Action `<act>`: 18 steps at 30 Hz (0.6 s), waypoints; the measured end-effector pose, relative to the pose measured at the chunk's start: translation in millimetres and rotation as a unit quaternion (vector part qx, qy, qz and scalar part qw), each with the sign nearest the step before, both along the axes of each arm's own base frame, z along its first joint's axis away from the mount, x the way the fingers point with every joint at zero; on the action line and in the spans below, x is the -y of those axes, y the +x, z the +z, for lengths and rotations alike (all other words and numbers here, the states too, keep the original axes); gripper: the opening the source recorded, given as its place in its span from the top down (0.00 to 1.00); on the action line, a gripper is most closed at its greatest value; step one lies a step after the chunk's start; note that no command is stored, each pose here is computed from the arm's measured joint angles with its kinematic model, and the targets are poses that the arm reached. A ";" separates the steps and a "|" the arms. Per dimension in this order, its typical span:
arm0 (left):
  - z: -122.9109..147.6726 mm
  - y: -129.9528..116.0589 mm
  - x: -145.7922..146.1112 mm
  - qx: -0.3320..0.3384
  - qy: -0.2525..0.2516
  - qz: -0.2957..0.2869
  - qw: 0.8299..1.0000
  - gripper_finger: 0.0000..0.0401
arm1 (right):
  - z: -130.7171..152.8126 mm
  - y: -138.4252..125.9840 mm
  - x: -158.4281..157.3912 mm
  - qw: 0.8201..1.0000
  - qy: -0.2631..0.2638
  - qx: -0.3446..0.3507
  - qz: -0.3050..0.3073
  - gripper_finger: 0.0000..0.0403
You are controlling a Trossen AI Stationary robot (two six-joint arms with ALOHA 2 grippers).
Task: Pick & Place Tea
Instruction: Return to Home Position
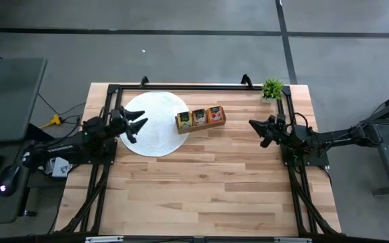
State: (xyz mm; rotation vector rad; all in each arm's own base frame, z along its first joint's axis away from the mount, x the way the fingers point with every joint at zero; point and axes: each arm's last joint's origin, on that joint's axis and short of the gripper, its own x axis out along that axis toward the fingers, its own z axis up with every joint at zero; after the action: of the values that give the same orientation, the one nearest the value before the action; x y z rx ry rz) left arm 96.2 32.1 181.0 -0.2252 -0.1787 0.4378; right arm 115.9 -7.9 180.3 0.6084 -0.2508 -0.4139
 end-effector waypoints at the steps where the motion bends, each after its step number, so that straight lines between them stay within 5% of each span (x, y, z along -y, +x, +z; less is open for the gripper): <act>1: -1.2 -2.1 0.6 -0.005 0.004 0.000 1.000 0.50 | -0.6 0.1 0.0 1.000 -0.003 -0.005 0.000 0.97; 5: -2.9 -5.3 1.6 -0.027 0.021 0.002 0.999 0.50 | -9.0 0.7 -0.1 0.999 -0.007 -0.050 0.002 0.97; 11: -7.3 -3.0 2.1 -0.113 0.126 -0.009 0.985 0.50 | -20.4 0.8 -0.7 0.993 -0.019 -0.115 0.013 0.97; 18: -10.4 -1.6 5.2 -0.176 0.261 -0.059 0.947 0.50 | -22.3 0.3 -0.2 0.974 -0.136 -0.181 0.004 0.97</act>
State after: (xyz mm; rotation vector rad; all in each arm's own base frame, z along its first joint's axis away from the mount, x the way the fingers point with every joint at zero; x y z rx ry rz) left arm 94.6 26.9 170.5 0.3632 0.0737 0.2916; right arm 116.1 -7.7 158.0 0.2578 0.0452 -0.4657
